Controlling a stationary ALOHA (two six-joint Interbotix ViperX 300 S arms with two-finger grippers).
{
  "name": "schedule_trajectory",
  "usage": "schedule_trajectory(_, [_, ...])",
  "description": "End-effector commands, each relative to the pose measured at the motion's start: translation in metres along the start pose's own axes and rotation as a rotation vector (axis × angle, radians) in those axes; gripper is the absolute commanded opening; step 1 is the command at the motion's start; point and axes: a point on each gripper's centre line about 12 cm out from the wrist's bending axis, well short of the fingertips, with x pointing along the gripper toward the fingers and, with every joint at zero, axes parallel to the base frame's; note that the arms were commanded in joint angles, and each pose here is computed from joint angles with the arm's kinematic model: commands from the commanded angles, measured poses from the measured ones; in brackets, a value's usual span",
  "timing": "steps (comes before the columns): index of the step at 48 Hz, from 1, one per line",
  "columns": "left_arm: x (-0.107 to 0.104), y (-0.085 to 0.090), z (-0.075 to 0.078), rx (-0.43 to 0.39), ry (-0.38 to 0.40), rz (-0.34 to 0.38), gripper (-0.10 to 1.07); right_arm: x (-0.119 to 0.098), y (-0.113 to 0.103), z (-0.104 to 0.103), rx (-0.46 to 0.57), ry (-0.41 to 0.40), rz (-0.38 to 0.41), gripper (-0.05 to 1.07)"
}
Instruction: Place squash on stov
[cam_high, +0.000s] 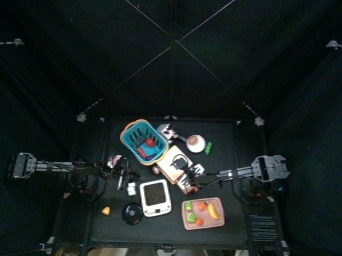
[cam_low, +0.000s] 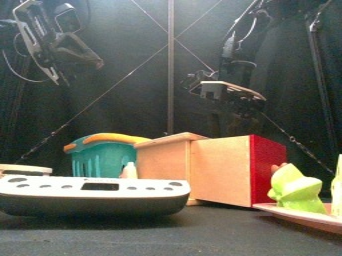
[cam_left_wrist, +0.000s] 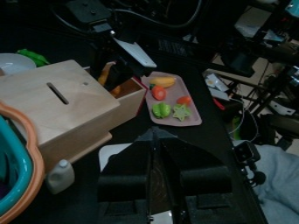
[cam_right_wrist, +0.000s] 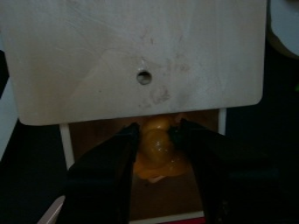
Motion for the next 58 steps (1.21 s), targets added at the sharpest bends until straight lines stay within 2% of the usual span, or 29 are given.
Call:
schedule_trajectory(1, [0.001,-0.004,0.014,0.011,-0.034,-0.013,0.51,-0.022,0.000,0.012,0.025,-0.047,0.044,0.65])
schedule_trajectory(9, [0.001,-0.004,0.015,0.012,-0.036,-0.013,0.51,-0.030,-0.001,0.014,0.027,-0.058,0.050,0.65])
schedule_trajectory(21, [0.002,-0.004,0.017,0.015,-0.041,-0.014,0.51,-0.060,-0.005,0.015,0.010,-0.105,0.051,0.65])
schedule_trajectory(30, [0.002,-0.005,0.017,0.014,-0.039,-0.017,0.51,-0.083,0.001,0.020,-0.011,-0.173,0.106,0.65])
schedule_trajectory(41, [0.001,-0.005,0.014,0.028,-0.033,-0.018,0.51,-0.090,0.040,0.023,-0.073,-0.251,0.267,0.65])
schedule_trajectory(54, [-0.008,-0.008,-0.003,0.072,-0.004,-0.033,0.51,-0.067,0.087,0.025,-0.120,-0.305,0.501,0.65])
schedule_trajectory(58, [-0.013,-0.009,-0.004,0.091,-0.011,-0.039,0.51,-0.062,0.098,0.028,-0.122,-0.318,0.561,0.65])
